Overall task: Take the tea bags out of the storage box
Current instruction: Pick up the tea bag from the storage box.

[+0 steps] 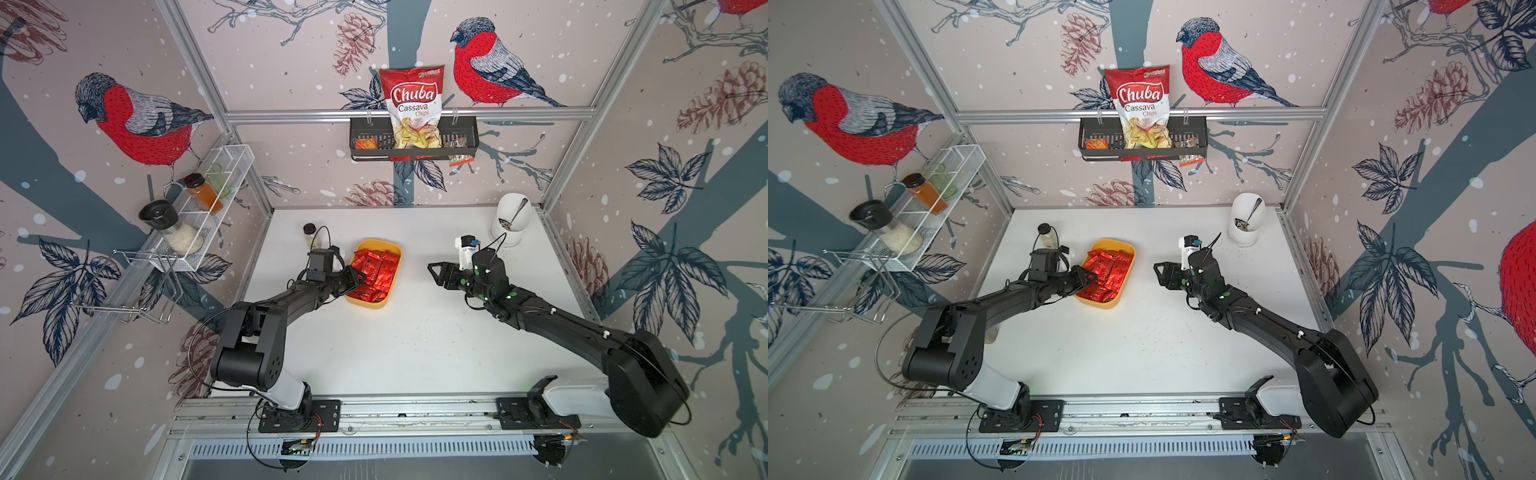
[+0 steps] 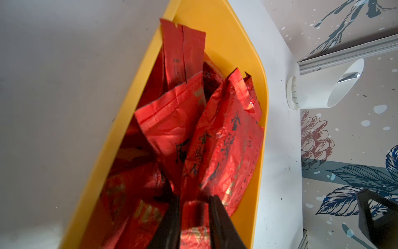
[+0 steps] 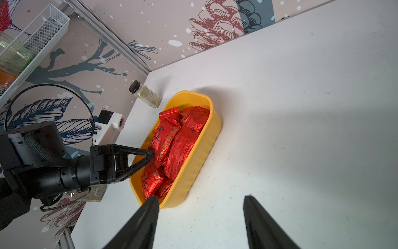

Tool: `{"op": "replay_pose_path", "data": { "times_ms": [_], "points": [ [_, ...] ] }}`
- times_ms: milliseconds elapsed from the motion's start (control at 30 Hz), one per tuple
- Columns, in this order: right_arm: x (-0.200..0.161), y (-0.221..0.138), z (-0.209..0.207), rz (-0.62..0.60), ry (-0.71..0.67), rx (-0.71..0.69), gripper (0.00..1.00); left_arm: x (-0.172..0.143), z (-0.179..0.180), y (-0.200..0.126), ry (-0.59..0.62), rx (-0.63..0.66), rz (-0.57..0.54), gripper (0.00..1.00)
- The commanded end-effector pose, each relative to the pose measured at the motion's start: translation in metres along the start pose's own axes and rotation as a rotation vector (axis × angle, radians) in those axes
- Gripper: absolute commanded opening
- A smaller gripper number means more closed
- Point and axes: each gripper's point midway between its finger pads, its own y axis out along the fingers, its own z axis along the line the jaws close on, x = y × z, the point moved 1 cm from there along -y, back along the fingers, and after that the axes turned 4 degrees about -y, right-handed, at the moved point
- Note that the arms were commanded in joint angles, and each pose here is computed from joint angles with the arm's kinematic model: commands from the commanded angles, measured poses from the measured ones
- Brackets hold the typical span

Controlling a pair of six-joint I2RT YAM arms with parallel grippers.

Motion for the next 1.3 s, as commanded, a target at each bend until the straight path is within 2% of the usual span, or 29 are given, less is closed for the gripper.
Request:
{"op": "replay_pose_path", "data": {
  "times_ms": [0,200,467,633,800,933,1067,1267],
  "points": [
    [0.002,-0.001,0.002,-0.003,-0.009,0.003,0.67,0.004,-0.008,0.001,0.003,-0.04,-0.015,0.19],
    [0.001,-0.001,0.001,-0.002,-0.004,0.002,0.66,0.006,-0.015,-0.002,0.008,-0.058,-0.017,0.0],
    [0.005,-0.005,0.008,-0.009,0.009,0.03,0.66,0.01,-0.041,-0.027,0.025,-0.108,-0.047,0.0],
    [0.017,-0.013,0.013,-0.036,0.016,0.041,0.66,0.013,-0.066,-0.045,0.012,-0.185,-0.066,0.0],
    [0.039,-0.035,-0.005,-0.069,0.074,-0.019,0.65,0.008,-0.101,-0.049,-0.006,-0.245,-0.102,0.0],
    [0.059,-0.064,-0.03,-0.116,0.168,-0.057,0.65,-0.008,-0.139,-0.039,-0.049,-0.289,-0.169,0.0],
    [0.076,-0.099,-0.042,-0.199,0.205,-0.079,0.65,-0.027,-0.175,-0.013,-0.101,-0.336,-0.191,0.0],
    [0.082,-0.139,-0.042,-0.271,0.21,-0.132,0.67,-0.049,-0.222,0.055,-0.158,-0.356,-0.163,0.0]
  ]
}}
